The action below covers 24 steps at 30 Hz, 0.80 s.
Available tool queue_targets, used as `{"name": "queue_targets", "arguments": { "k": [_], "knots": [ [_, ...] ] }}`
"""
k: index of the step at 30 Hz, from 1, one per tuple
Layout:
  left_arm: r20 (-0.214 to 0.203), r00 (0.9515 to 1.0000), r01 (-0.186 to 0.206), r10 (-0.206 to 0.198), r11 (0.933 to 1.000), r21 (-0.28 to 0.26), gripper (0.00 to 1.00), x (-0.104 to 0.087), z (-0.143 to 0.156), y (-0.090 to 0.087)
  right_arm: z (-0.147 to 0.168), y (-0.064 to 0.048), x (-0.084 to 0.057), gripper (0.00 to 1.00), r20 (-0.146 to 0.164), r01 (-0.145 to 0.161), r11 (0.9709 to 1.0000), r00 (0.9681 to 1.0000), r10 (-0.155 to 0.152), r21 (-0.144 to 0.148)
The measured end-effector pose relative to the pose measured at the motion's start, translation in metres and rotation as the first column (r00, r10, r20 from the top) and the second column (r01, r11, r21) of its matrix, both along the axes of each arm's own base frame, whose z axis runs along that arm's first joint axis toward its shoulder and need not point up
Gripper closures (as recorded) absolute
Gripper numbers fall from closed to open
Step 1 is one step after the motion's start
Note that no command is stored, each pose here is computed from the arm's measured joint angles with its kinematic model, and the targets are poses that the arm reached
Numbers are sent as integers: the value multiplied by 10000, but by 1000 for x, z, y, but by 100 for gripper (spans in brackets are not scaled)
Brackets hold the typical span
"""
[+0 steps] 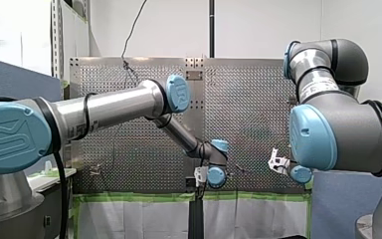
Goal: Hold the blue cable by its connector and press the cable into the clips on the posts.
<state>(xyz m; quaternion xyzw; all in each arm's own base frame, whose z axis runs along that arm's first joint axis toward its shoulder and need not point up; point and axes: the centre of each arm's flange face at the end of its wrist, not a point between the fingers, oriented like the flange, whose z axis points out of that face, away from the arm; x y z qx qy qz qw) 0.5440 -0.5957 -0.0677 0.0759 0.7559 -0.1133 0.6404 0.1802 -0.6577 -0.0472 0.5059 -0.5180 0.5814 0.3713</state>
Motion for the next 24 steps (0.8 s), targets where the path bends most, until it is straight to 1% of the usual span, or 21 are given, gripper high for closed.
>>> {"name": "queue_targets", "arguments": {
  "k": [1,4,7,10,13,16,20,23,24],
  "knots": [
    [24,10000,27,-27,10000,23,0,-2,-1,-1,0,0,0,100,0,-6,10000,10000,6,1],
    [45,9998,175,-175,9998,26,0,-6,-3,-3,0,0,2,100,1,-27,10000,10000,27,4],
    [-51,9994,355,-355,9994,36,0,-11,-6,-5,0,1,3,100,11,-89,10000,10000,89,5],
    [-195,9985,508,-503,9984,252,0,-17,-9,-5,0,1,4,100,19,-169,9999,9999,169,10],
    [-334,9971,707,-689,9959,558,0,-25,-11,-8,0,1,5,100,21,-215,9998,9998,215,16],
    [-517,9934,1065,-1022,9902,899,0,-36,-14,-13,0,1,6,100,23,-243,9997,9997,243,24],
    [-740,9847,1664,-1579,9778,1273,0,-56,-18,-24,-1,2,8,100,24,-274,9996,9996,274,49],
    [-781,9801,1916,-1823,9721,1354,0,-69,-17,-33,-1,3,9,100,38,-297,9995,9996,297,64],
    [-775,9796,1945,-1853,9715,1355,0,-72,-16,-35,-1,3,10,100,43,-307,9995,9995,307,67]
  ]
}}
